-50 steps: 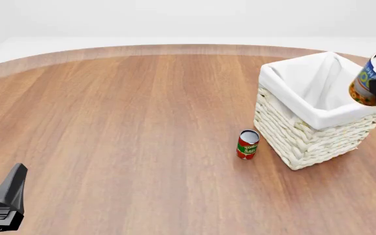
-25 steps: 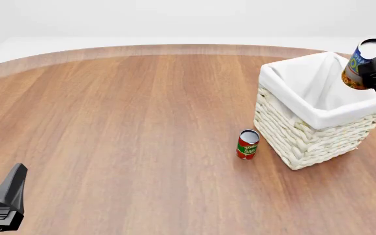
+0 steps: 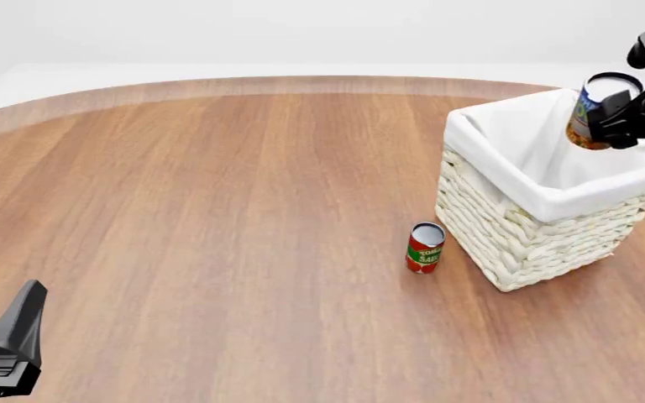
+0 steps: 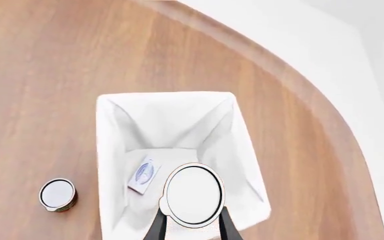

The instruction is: Pick up the alphabet soup and the cream cheese box, and put them in the basket.

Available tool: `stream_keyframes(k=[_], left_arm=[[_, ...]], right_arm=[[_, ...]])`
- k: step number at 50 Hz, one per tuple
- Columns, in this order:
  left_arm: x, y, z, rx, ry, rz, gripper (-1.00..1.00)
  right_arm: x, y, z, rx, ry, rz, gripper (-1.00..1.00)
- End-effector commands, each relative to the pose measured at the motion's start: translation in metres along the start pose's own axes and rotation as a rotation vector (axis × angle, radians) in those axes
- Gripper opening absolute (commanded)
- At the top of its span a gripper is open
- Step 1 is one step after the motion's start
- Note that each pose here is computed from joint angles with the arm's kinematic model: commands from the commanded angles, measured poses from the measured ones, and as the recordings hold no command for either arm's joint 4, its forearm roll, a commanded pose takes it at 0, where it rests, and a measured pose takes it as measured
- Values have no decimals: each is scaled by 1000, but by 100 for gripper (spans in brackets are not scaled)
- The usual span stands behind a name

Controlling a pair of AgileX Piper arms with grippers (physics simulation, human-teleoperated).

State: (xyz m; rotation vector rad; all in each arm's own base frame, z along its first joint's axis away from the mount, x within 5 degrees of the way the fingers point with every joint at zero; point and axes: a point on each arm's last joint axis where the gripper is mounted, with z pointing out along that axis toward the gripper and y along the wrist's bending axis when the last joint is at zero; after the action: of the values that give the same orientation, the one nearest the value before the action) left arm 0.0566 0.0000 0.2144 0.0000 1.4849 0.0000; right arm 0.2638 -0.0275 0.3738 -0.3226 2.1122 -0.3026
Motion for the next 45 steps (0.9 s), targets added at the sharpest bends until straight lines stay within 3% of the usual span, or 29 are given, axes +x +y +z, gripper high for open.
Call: stream_keyframes(k=[1,45], left_arm=[[0,0,0,0,0,0,100],[0,0,0,0,0,0,100]], right_arm=[[1,-2,22,2,13,11,-100],[6,6,76,-35,56,-4,-100]])
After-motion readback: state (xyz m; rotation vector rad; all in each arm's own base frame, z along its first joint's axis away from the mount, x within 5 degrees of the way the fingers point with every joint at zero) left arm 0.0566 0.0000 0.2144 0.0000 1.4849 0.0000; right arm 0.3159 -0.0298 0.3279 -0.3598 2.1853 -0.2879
